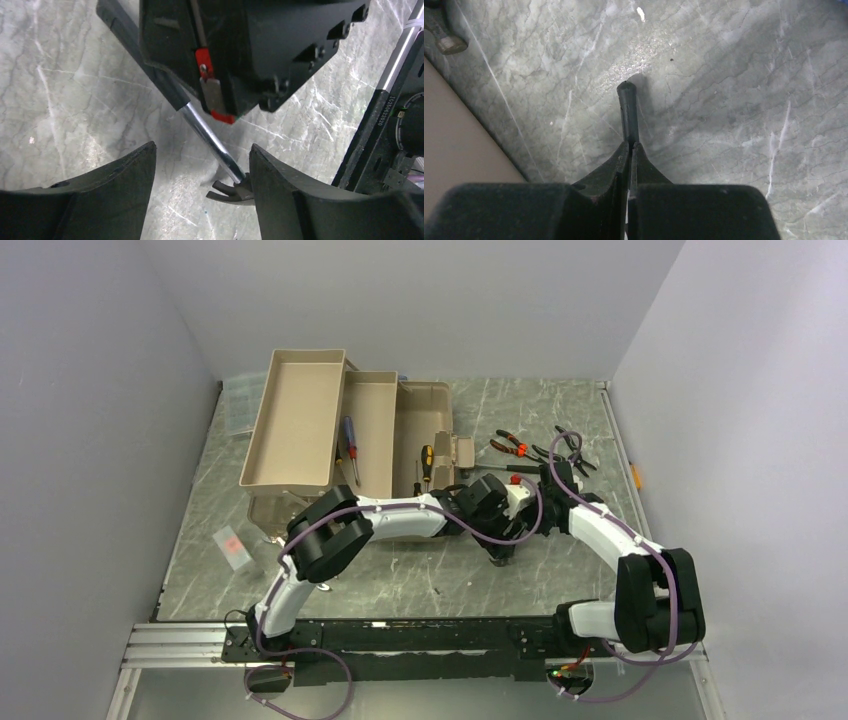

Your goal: Pack the tool kit

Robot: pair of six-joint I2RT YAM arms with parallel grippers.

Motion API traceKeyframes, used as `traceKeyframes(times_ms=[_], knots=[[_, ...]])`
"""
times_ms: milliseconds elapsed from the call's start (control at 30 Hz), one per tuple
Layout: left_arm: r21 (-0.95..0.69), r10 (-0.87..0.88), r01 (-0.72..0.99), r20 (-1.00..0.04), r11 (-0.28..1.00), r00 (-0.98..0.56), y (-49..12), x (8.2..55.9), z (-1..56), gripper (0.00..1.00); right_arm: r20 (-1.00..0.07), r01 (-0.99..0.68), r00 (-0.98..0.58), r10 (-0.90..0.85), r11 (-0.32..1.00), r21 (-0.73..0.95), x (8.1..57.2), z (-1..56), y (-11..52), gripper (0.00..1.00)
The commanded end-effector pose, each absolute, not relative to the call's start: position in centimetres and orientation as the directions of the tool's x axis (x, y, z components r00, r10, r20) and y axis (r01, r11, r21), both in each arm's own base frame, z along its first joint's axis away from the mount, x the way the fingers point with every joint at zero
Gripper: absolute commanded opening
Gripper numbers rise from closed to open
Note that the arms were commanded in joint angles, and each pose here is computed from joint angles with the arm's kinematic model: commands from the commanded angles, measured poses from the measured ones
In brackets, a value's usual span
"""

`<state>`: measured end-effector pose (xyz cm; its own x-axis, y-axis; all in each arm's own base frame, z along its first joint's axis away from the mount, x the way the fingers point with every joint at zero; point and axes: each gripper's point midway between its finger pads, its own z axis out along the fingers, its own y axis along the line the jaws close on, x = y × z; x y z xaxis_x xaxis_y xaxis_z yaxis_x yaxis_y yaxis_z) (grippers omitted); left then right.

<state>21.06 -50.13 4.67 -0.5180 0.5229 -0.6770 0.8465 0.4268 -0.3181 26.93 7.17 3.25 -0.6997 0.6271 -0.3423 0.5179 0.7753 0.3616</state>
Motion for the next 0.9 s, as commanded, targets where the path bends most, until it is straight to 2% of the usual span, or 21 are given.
traceKeyframes(times_ms=[0,100,167,267,333,400,433,533,567,600,633,733,867], knots=[[-0.362,0.501,0.846,-0.687,0.392,-0.526,-51.8,20.9,5.9,0.69,-0.342,0.503,-0.703,0.624,0.775,0.381,27.2,3.3,7.5,0.00],[-0.388,0.516,0.838,-0.663,0.384,-0.543,-52.1,20.5,5.3,0.58,-0.343,0.506,-0.701,0.626,0.774,0.380,27.2,3.4,7.4,0.00],[-0.410,0.526,0.827,-0.639,0.385,-0.562,-51.9,20.0,4.7,0.42,-0.344,0.508,-0.698,0.628,0.773,0.381,27.3,3.5,7.4,0.00],[-0.453,0.521,0.804,-0.612,0.386,-0.595,-51.7,19.2,4.1,0.13,-0.346,0.508,-0.696,0.629,0.772,0.382,27.3,3.5,7.3,0.00],[-0.462,0.514,0.795,-0.606,0.394,-0.607,-51.6,19.1,3.9,0.01,-0.346,0.511,-0.694,0.631,0.771,0.380,27.3,3.6,7.3,0.00],[-0.455,0.523,0.792,-0.595,0.407,-0.610,-51.4,19.2,3.5,0.03,-0.351,0.512,-0.690,0.633,0.770,0.381,27.3,3.7,7.2,0.00],[-0.447,0.529,0.791,-0.588,0.419,-0.612,-51.3,19.4,3.3,0.12,-0.353,0.511,-0.690,0.632,0.771,0.381,27.3,3.8,7.2,0.00],[-0.446,0.531,0.780,-0.571,0.438,-0.625,-51.2,19.5,3.3,0.49,-0.358,0.507,-0.689,0.631,0.772,0.383,27.3,4.1,7.2,0.00],[-0.449,0.527,0.776,-0.570,0.443,-0.631,-51.2,19.5,3.5,0.57,-0.358,0.509,-0.687,0.632,0.771,0.383,27.3,4.1,7.1,0.00],[-0.455,0.519,0.769,-0.567,0.450,-0.639,-51.2,19.6,3.6,0.60,-0.359,0.508,-0.688,0.630,0.772,0.382,27.3,4.1,7.1,0.00],[-0.461,0.508,0.762,-0.568,0.455,-0.648,-51.2,19.7,3.8,0.62,-0.360,0.510,-0.687,0.631,0.771,0.381,27.2,4.2,7.1,0.00],[-0.473,0.478,0.743,-0.570,0.474,-0.668,-51.5,19.9,4.4,0.61,-0.362,0.514,-0.684,0.633,0.771,0.377,27.0,4.3,6.7,0.08],[-0.476,0.465,0.722,-0.555,0.502,-0.690,-52.1,20.5,3.9,0.56,-0.376,0.523,-0.665,0.645,0.762,0.382,27.0,5.0,5.4,0.16]])
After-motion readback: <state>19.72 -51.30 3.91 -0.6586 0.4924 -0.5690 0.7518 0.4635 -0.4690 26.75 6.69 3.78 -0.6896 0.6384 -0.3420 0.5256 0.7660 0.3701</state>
